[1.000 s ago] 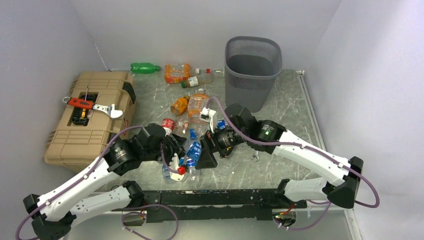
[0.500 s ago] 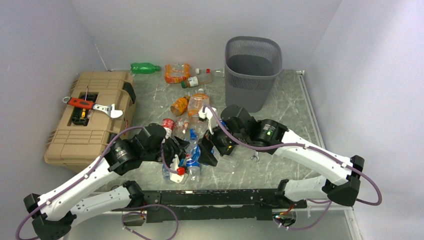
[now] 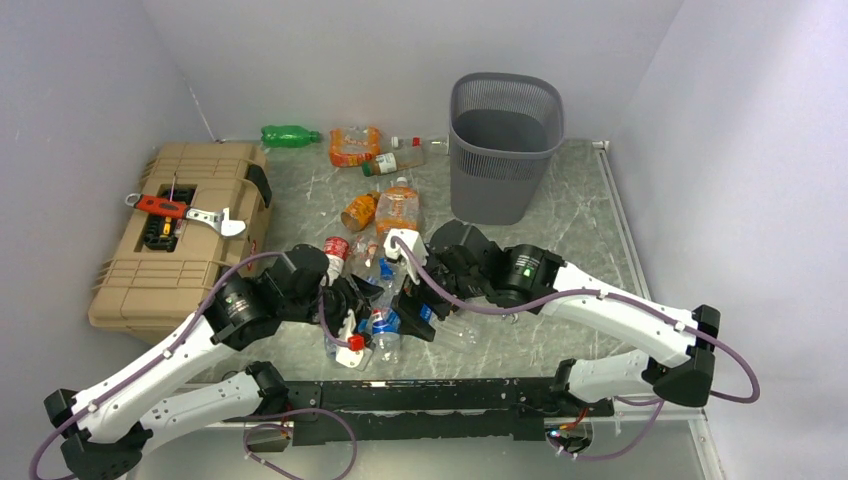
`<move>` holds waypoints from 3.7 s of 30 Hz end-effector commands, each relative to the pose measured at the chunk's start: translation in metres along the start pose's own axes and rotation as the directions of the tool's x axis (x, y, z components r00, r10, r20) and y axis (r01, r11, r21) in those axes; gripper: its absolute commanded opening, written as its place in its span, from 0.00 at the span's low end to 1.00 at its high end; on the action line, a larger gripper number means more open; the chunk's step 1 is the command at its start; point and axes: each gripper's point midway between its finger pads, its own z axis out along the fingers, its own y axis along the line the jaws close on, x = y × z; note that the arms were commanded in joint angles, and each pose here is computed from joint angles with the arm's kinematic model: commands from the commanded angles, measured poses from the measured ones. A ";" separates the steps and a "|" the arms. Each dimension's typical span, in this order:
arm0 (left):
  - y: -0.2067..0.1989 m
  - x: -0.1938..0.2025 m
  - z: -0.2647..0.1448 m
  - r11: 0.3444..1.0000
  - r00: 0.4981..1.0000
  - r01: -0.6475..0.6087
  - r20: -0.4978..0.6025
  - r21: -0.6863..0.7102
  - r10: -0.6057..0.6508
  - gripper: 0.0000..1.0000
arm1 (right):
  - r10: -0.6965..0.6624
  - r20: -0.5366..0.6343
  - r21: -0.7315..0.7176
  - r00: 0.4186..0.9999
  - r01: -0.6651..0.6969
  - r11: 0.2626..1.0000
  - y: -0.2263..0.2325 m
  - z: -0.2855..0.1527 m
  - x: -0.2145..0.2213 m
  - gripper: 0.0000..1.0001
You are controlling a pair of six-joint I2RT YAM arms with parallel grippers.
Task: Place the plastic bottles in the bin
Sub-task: Pick up the plastic bottle at the center of the board, then place the plastic bottle in the trash bin, then pick up the plastic bottle at the center of the board.
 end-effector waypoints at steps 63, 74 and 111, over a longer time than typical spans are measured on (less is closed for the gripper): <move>0.068 0.022 -0.065 0.173 0.446 0.847 0.496 -0.502 -0.744 0.99 | -0.503 0.775 0.602 0.383 -0.689 0.403 -0.361 -0.266 -0.217 0.34; 0.070 0.052 -0.067 0.073 0.390 0.833 0.488 -0.548 -0.781 0.99 | -0.289 0.788 0.615 0.543 -0.712 0.339 -0.429 -0.209 -0.154 0.75; 0.055 0.067 -0.013 0.104 0.288 0.876 0.338 -0.470 -0.896 0.98 | 0.443 0.695 0.088 0.566 -0.679 0.729 -0.132 -0.066 0.010 1.00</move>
